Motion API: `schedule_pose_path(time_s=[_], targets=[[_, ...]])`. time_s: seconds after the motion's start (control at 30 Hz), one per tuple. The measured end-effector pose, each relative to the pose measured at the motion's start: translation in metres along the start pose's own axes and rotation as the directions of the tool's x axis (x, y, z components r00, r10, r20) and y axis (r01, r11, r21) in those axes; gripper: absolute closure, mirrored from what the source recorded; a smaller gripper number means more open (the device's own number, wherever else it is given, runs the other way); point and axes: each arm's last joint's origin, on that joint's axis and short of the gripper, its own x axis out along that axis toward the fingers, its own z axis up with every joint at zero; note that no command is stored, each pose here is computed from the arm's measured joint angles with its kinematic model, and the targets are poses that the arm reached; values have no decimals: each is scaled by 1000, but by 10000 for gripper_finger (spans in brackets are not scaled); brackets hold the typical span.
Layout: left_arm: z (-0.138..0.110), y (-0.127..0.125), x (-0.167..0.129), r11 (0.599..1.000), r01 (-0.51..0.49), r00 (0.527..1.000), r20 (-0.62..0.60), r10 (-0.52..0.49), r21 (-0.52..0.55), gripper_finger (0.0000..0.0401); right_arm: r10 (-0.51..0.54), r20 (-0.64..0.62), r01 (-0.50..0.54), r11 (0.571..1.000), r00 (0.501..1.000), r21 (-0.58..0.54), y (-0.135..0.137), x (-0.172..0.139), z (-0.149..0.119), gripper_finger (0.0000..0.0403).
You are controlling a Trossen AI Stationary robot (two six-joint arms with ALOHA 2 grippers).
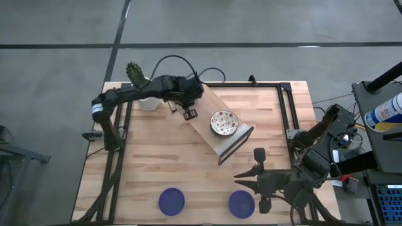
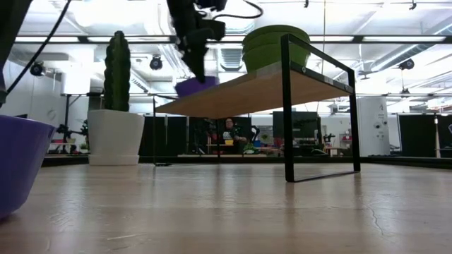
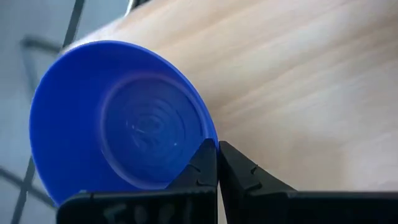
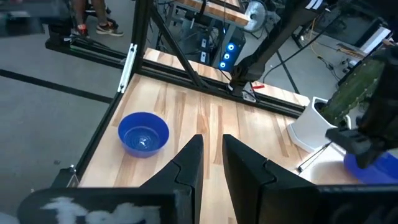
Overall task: Pick & Place Mini bowls
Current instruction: Put the top blue bowl on the shelf, then stack the left blue bowl on the other blue bowl on the shelf
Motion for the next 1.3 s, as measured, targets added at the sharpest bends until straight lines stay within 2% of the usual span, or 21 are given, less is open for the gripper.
schedule_pose_path(time_s=[0.3, 0.5, 0.73, 1.0, 1.13, 1.3], targets=[[6, -4, 21, 996, 14, 1000, -27, -11, 82, 401, -1, -4, 1, 1000, 1000, -5, 0, 1, -1, 346], [6, -5, 20, 997, 19, 1000, -25, -17, 81, 394, -1, -5, 1, 1000, 1000, -10, 1, 1, -2, 346], [7, -5, 17, 998, 25, 1000, -17, -24, 61, 367, -3, -14, 2, 1000, 1000, -15, 2, 2, -5, 346], [9, -4, -2, 999, 28, 999, -38, -27, 33, 347, -2, -18, 2, 1000, 1000, -14, 2, 3, -6, 346], [5, -9, -20, 995, 101, 991, -95, -99, 10, 346, -2, -18, 2, 1000, 1000, -15, 3, 3, -6, 346], [-10, -32, -41, 969, 248, 948, -205, -245, -11, 346, -2, -20, 2, 1000, 1000, -18, 2, 3, -7, 346]])
